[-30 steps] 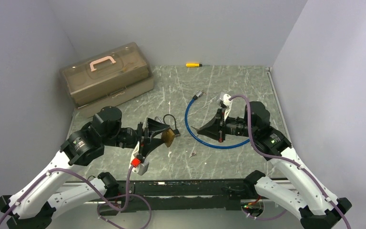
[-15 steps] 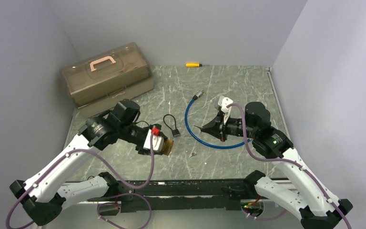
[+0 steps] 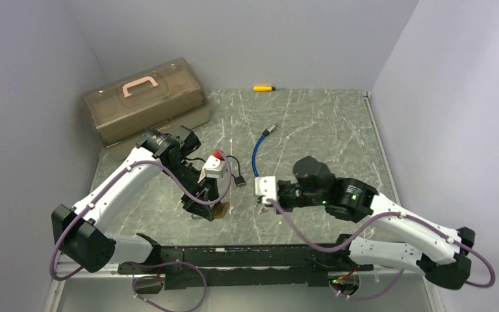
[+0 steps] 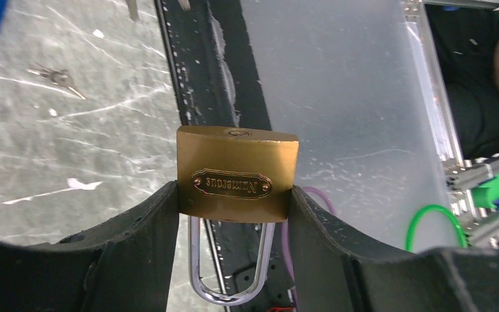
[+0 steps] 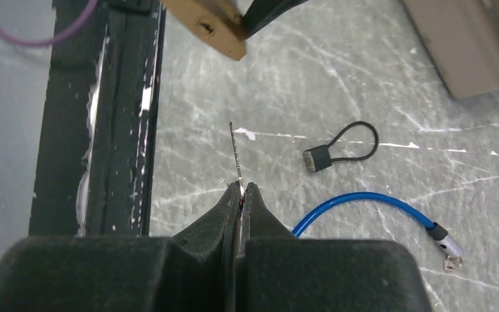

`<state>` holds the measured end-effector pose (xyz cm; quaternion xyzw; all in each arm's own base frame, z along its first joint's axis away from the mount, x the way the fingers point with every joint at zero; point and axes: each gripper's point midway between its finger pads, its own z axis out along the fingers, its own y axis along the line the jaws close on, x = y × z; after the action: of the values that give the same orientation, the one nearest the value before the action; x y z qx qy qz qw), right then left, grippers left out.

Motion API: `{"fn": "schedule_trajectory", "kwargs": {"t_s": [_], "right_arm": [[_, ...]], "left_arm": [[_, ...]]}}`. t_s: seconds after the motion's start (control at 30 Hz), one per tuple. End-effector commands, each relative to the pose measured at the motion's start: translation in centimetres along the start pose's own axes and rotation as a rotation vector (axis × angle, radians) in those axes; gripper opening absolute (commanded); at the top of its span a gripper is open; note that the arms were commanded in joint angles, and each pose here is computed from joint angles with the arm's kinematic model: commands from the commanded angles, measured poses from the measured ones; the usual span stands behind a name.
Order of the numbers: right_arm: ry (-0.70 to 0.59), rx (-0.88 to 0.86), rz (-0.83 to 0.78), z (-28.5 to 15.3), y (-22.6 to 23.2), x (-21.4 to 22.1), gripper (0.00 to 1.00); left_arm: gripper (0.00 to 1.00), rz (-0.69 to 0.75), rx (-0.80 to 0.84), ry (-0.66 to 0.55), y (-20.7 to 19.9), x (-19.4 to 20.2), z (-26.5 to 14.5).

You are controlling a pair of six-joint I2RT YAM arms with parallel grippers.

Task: Unlock with the key

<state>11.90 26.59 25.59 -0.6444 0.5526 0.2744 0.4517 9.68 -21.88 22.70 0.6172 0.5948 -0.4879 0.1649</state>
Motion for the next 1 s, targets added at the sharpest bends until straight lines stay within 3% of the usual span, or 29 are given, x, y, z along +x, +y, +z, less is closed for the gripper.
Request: {"fn": "schedule_trajectory", "kwargs": {"t_s": [0.0,0.47,0.97], "right_arm": [[0.121,0.066,-0.142,-0.1,-1.0,0.2,0.00],[0.248,0.032,-0.202,2.3,0.9,-1.8,0.00],[0.262,0.022,-0.213,4.0,1.7,-1.9,0.00]], "left_arm": [[0.00,-0.067,0.099,-0.062,-3.2,-1.4,-0.4],[0.00,-0.295,0.067,-0.043,-2.5,-1.2,0.8],[0.00,-0.348,0.069,-0.063,-2.2,-1.2,1.2]]}}
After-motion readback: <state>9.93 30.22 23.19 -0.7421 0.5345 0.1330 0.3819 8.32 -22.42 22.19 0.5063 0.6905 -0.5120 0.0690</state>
